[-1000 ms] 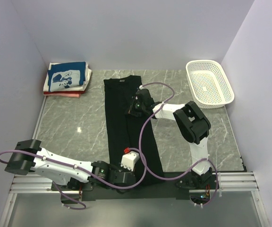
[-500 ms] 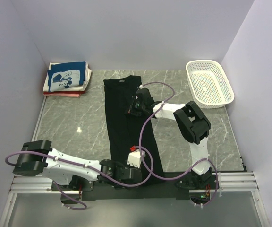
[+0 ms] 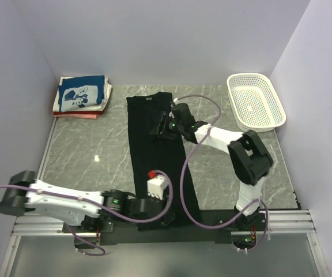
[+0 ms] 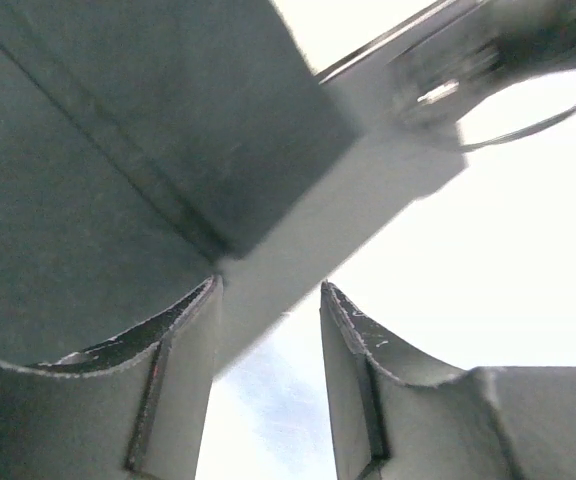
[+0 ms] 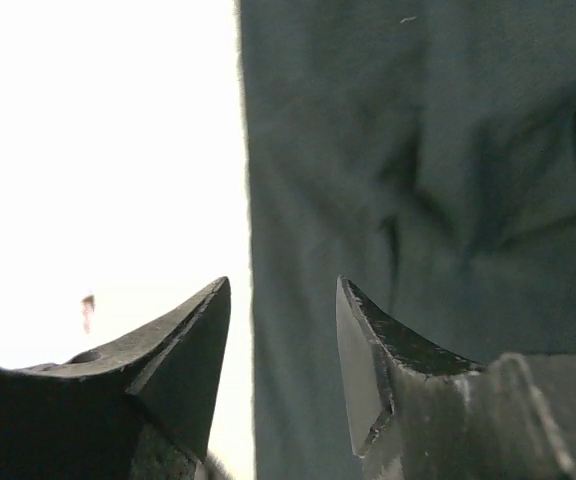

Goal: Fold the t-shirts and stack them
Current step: Fold the tshirt

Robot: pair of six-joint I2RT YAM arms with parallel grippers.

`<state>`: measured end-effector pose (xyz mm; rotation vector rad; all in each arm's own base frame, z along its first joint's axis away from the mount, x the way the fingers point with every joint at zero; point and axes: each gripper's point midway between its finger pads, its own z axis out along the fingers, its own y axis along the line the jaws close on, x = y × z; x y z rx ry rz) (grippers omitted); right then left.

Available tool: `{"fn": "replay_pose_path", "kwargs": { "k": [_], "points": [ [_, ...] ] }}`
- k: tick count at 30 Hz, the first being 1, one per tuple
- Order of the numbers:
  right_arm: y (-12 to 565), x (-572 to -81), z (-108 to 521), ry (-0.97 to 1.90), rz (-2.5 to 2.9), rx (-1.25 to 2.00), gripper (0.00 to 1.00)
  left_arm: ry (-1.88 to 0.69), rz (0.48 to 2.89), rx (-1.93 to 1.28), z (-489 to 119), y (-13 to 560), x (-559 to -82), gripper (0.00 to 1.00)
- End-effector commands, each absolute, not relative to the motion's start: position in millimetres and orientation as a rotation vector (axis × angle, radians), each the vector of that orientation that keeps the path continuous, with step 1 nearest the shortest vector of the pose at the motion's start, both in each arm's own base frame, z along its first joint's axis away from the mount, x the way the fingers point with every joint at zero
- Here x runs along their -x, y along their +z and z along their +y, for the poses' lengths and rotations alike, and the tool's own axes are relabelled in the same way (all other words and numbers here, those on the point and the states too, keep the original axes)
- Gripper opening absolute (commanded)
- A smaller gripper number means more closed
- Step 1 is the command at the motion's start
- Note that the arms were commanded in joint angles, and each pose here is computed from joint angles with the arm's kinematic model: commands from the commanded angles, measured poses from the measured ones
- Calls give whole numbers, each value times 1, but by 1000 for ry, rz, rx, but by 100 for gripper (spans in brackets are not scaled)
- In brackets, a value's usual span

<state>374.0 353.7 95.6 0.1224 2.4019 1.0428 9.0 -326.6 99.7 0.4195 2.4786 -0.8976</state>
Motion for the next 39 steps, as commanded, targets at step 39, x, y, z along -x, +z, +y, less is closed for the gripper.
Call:
{"fn": "replay_pose_path", "kwargs": {
  "k": [39],
  "points": [
    [21, -51, 150, 909, 2864, -217, 47, -897, 2862, 197, -219, 37, 3, 36]
  ]
}}
